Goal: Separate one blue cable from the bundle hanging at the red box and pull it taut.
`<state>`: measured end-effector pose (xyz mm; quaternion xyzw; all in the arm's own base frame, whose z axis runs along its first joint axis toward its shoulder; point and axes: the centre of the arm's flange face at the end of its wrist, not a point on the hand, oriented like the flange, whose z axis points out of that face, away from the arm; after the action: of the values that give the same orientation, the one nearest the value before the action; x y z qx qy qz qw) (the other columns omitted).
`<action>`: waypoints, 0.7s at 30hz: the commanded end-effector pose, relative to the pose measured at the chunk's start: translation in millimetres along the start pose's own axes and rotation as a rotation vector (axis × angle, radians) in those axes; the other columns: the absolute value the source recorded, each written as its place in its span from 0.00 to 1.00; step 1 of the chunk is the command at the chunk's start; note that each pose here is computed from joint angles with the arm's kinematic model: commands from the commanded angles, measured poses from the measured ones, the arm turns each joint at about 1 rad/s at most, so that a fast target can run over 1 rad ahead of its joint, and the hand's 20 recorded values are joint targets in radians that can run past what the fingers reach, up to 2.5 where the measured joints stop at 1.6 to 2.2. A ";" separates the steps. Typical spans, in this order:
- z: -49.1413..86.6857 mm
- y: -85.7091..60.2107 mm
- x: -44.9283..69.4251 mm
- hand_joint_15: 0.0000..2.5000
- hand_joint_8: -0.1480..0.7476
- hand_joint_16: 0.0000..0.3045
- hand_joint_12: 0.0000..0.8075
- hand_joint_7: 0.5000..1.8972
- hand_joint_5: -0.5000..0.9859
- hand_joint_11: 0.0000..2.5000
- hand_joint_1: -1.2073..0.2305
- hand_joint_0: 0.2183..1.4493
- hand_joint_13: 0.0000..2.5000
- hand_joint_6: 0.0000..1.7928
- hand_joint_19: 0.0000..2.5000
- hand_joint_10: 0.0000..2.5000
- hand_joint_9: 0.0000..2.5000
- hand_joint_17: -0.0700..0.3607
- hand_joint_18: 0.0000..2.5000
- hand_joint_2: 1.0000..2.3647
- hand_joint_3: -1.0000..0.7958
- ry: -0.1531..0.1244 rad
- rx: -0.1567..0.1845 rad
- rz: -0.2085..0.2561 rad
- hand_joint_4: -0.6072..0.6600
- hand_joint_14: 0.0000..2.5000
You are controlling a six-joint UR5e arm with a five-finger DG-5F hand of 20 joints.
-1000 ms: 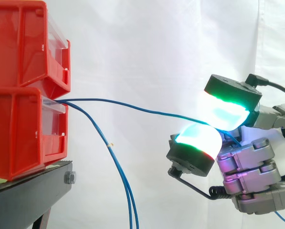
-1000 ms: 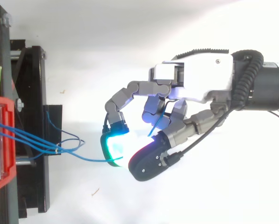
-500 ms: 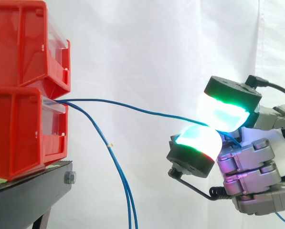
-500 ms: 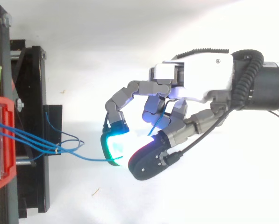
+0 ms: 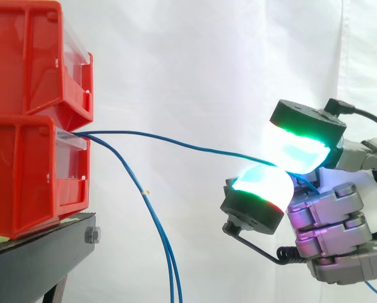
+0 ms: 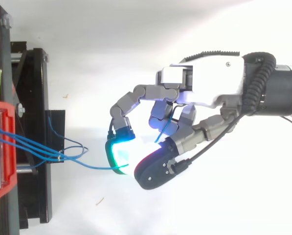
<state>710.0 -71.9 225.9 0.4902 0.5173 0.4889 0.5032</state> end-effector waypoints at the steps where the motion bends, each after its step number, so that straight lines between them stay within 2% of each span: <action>1: -0.2 -0.6 0.2 0.69 0.51 0.15 0.45 0.48 0.23 0.69 0.33 0.34 0.47 0.49 0.54 0.78 0.48 0.41 0.61 0.01 0.51 0.000 0.001 0.000 0.40 0.80; 21: -0.2 -0.6 0.2 0.68 0.51 0.16 0.45 0.48 0.23 0.69 0.33 0.34 0.47 0.49 0.52 0.78 0.48 0.41 0.60 0.01 0.52 0.000 0.001 0.000 0.41 0.81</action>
<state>709.9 -71.7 225.7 0.4904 0.5174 0.4886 0.5031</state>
